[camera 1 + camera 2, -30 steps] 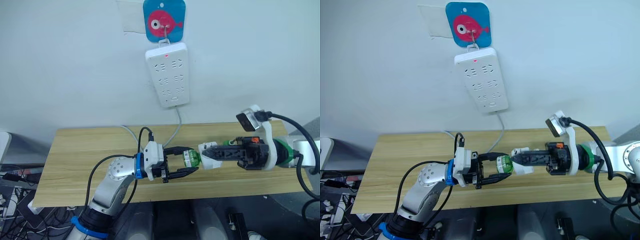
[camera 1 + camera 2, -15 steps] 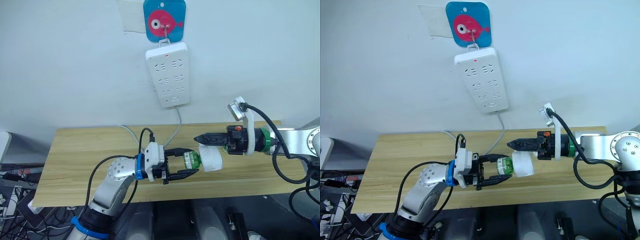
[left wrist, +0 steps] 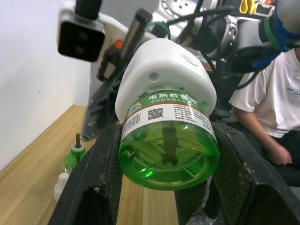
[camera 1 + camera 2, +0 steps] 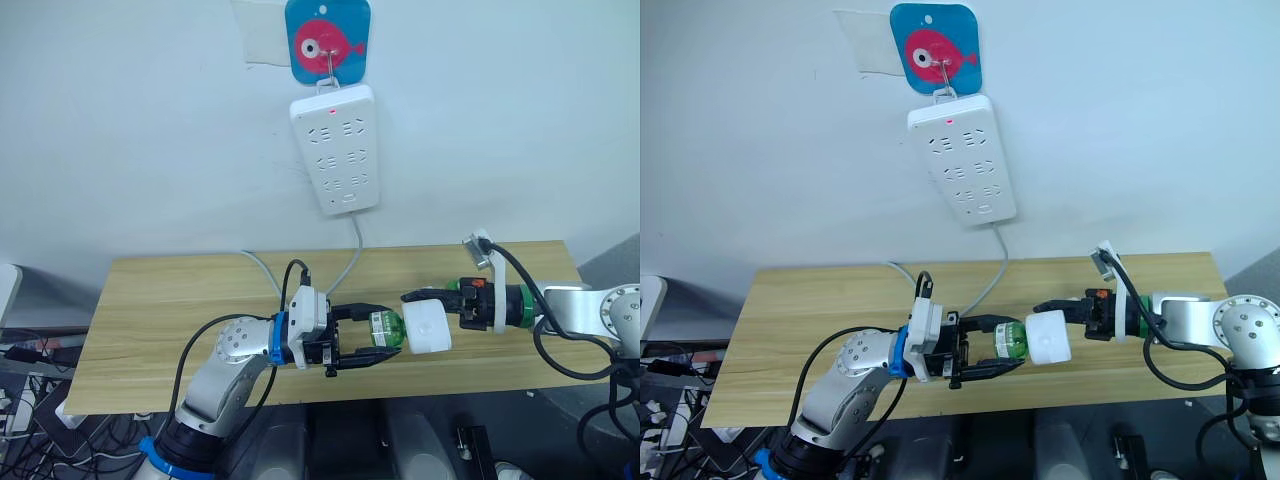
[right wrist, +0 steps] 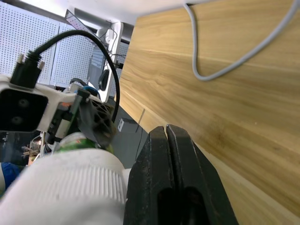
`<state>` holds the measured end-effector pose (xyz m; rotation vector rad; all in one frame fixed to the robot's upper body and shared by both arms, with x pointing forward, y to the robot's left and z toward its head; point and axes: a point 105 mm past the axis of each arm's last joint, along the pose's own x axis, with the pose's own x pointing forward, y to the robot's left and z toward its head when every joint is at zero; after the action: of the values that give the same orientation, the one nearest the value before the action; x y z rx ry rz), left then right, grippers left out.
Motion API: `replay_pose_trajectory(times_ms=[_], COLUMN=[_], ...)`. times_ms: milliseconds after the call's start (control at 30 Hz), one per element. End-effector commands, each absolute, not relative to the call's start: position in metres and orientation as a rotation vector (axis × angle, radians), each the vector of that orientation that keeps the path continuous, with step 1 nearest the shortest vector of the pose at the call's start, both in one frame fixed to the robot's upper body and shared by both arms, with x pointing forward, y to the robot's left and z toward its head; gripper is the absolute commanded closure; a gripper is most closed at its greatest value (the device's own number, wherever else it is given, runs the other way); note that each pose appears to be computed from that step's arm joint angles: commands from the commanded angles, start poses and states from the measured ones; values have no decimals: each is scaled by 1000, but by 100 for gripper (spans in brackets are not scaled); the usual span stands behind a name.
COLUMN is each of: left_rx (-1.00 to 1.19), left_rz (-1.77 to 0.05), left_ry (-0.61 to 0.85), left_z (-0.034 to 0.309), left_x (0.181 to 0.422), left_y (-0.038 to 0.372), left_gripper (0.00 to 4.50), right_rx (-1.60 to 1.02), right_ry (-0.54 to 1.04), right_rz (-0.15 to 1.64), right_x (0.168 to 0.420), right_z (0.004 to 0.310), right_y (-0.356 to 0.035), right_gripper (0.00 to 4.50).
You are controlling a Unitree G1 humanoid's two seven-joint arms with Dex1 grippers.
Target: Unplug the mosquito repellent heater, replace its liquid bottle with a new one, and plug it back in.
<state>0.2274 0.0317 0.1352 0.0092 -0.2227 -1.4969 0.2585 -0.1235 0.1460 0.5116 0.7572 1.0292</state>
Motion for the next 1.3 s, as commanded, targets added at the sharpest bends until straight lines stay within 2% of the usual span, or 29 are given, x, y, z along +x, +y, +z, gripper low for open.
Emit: replay_pose_trajectory(times_ms=[33, 600, 1300], left_rx=[20, 60, 65], left_rz=[-1461, -1424, -1419], left_ry=[-310, -313, -311], left_z=[153, 149, 147], left_x=[229, 238, 240], left_y=[35, 36, 38], left_gripper=[224, 224, 224], right_rx=[509, 570, 580], right_ry=[792, 876, 909], right_rz=[1129, 1240, 1284], right_x=[237, 194, 181], right_z=[149, 158, 155], right_y=[-114, -107, -103], right_gripper=[445, 445, 445])
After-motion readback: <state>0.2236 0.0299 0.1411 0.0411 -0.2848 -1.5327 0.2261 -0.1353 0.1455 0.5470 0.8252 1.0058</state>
